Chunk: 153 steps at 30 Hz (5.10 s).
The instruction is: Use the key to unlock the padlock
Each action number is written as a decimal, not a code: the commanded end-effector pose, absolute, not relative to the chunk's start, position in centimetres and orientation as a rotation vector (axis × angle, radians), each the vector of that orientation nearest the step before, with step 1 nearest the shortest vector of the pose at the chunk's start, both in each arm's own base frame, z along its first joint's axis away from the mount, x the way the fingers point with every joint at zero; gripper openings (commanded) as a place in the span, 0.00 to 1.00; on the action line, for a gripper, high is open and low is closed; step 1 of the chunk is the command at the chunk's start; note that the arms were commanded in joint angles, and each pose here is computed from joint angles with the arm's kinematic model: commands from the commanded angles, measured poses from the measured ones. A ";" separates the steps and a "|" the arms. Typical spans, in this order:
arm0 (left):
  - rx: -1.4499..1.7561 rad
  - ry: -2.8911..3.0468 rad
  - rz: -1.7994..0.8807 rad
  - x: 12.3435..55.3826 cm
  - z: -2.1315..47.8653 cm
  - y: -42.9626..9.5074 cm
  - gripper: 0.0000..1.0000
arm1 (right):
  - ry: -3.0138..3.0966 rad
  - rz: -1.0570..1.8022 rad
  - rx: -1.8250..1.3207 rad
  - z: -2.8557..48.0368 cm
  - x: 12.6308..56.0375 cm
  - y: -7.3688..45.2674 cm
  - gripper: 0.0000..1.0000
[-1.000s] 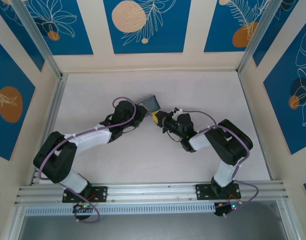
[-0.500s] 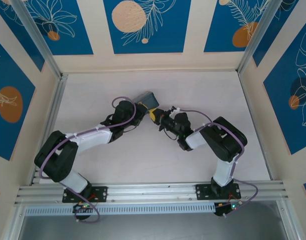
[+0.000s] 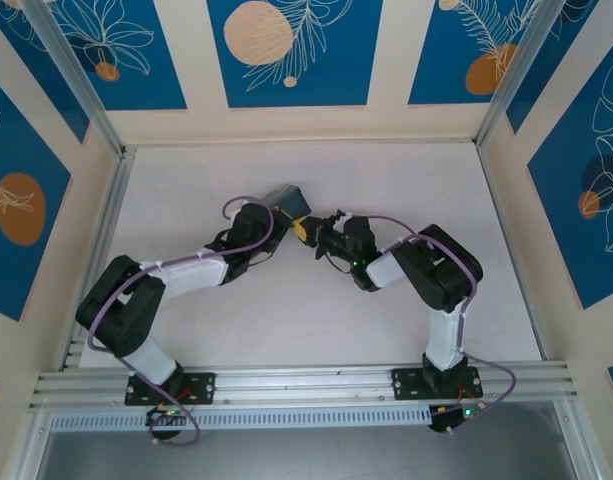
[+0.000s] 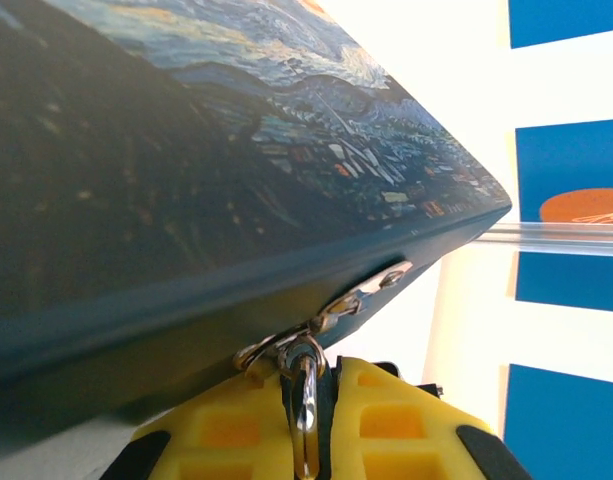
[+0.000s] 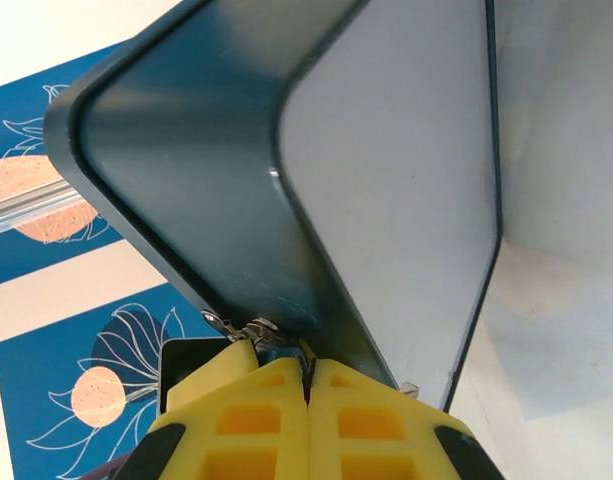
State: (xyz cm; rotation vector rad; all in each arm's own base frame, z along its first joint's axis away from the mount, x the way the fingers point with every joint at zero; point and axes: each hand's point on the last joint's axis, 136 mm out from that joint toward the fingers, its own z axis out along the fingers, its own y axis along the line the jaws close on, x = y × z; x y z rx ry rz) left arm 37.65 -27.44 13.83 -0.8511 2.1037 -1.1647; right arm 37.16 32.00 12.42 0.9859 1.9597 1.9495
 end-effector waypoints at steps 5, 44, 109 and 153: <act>-0.400 2.331 -1.327 31.9 12.6 -33.0 0.00 | 1.893 2.193 0.747 17.8 35.9 34.3 0.00; -0.397 2.431 -1.177 32.8 9.7 -29.4 0.00 | 2.472 0.845 -0.104 12.5 28.2 23.7 0.52; -0.318 2.529 -1.191 32.4 8.7 -30.7 0.00 | 2.273 0.923 -0.449 12.2 28.4 27.8 0.37; -0.130 2.405 -0.942 32.6 15.5 -24.8 0.88 | 2.379 1.306 0.039 10.7 33.8 29.0 0.62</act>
